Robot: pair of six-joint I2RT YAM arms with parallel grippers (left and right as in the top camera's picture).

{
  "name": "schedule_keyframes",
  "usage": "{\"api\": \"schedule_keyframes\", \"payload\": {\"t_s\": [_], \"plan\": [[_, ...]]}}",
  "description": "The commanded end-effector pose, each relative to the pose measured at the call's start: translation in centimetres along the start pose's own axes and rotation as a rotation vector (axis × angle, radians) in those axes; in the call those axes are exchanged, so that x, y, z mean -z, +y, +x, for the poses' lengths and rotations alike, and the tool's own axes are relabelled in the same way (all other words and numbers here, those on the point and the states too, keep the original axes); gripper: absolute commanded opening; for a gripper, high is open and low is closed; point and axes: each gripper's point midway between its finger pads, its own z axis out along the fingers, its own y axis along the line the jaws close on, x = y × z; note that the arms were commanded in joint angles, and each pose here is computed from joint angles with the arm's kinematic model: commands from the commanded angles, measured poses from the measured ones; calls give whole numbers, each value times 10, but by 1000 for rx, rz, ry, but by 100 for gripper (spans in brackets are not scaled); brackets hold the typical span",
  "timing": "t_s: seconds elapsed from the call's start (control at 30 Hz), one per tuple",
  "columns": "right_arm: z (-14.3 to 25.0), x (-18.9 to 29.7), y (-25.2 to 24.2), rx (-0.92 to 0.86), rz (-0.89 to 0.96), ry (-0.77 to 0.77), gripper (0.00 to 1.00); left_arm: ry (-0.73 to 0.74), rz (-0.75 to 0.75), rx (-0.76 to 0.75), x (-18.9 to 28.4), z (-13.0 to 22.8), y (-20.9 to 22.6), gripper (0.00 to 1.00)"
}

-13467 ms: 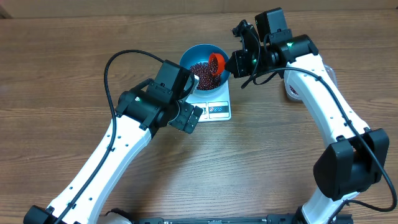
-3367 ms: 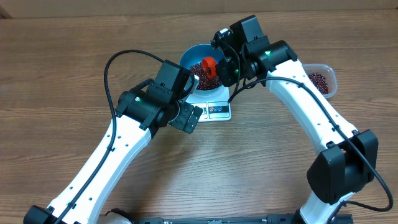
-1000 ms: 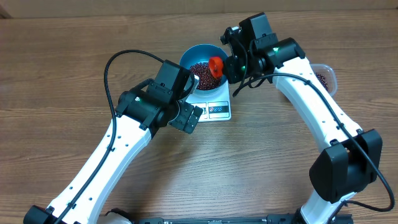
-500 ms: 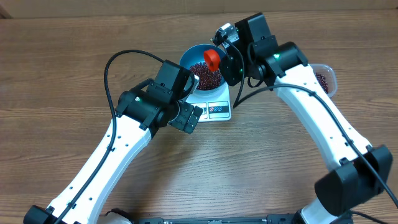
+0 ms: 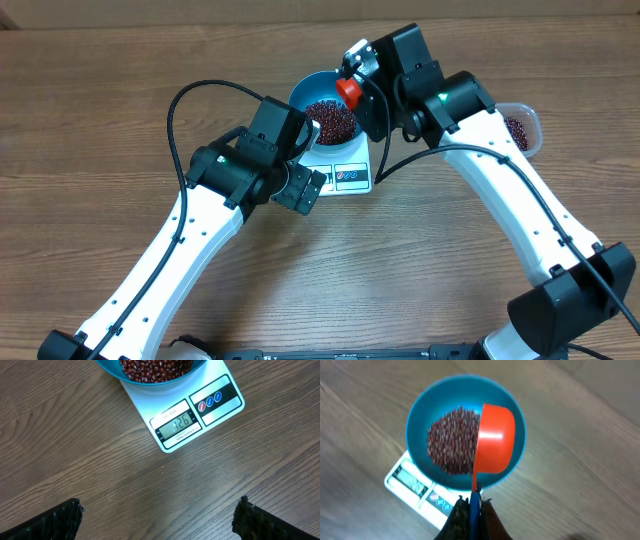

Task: Scoop item into bowl and weigh 150g on scale
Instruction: 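Lift the empty red scoop and carry it right over the bean tub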

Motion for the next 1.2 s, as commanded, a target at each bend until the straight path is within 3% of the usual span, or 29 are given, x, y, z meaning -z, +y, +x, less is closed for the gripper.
{"api": "schedule_keyframes", "payload": {"t_s": [0.0, 0.1, 0.2, 0.33, 0.53, 0.93, 1.17], "plan": [[-17, 13, -2, -32, 36, -61, 4, -9, 12, -16, 3, 0, -2, 100], [-13, 13, 15, 76, -51, -50, 4, -9, 12, -16, 3, 0, -2, 100], [-16, 13, -7, -66, 67, -56, 4, -9, 12, -16, 3, 0, -2, 100], [-15, 13, 1, -14, 8, -55, 4, -9, 12, -15, 3, 0, -2, 99], [1, 21, -59, -263, 275, -25, 4, -9, 12, -15, 3, 0, -2, 100], [113, 56, -179, -684, 530, 192, 4, -9, 12, -15, 3, 0, -2, 100], [165, 60, -211, -783, 582, 295, 4, -9, 12, -16, 3, 0, -2, 100]]}}
